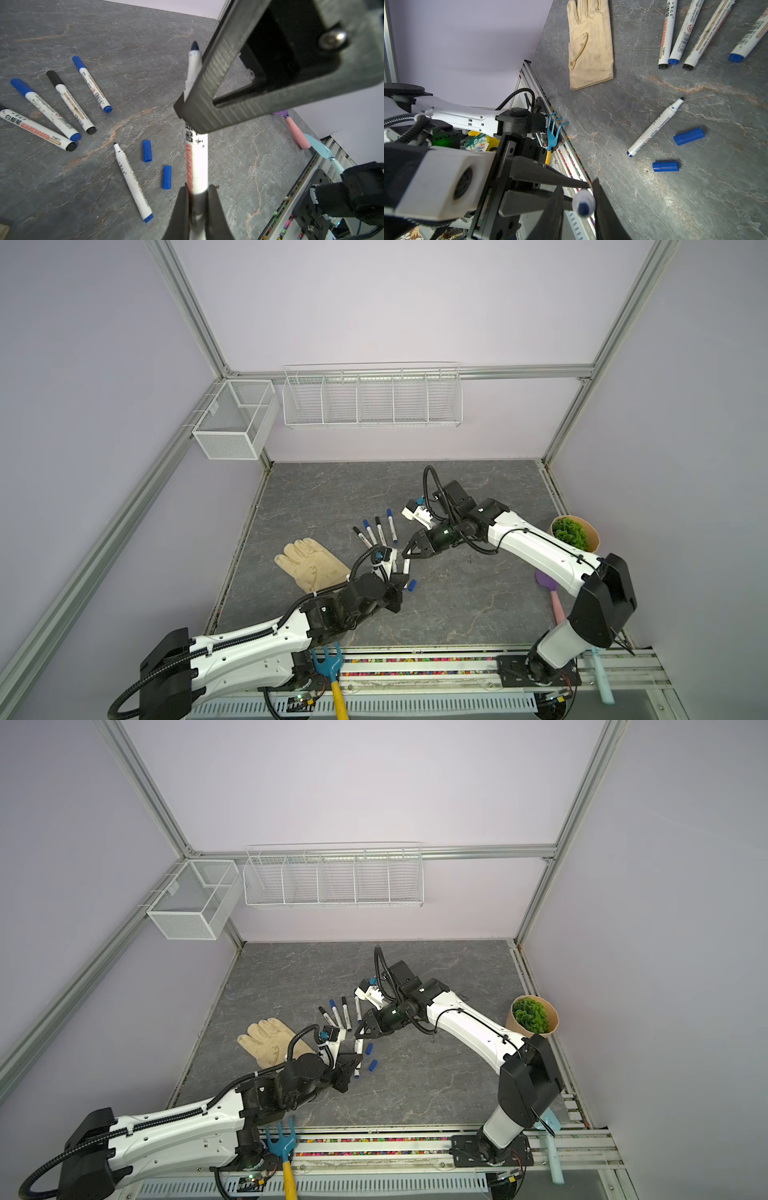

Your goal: Insert the pens into the pen caps

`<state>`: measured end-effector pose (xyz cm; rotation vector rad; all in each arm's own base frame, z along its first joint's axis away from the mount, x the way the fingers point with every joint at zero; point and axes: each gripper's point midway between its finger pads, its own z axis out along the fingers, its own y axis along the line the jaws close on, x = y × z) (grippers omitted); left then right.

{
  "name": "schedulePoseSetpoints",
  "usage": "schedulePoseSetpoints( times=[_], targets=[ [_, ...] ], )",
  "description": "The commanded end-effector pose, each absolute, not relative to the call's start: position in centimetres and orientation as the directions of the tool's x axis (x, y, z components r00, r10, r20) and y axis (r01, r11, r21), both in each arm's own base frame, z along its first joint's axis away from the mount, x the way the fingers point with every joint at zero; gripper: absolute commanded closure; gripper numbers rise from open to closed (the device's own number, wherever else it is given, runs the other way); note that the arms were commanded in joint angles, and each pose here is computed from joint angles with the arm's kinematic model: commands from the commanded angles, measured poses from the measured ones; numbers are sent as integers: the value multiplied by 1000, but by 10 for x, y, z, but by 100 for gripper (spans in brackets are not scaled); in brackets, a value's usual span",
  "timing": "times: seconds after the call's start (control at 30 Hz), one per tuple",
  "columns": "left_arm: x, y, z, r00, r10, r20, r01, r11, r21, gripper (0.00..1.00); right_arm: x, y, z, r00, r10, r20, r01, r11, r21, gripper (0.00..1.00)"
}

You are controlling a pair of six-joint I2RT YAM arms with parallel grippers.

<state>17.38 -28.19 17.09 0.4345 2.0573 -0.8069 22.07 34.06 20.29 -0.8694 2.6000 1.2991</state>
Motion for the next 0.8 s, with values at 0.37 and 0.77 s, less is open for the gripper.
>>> schedulePoseSetpoints(
  times=[0.37, 0.77],
  targets=[
    [184, -290, 189, -546, -16, -838, 562, 735, -380, 76, 209, 338, 209, -812, -465, -353, -556, 429, 712, 89],
    [192, -294, 192, -561, -7, -828, 568, 724, -391, 85, 209, 333, 210, -816, -458, -354, -552, 433, 712, 90]
  ],
)
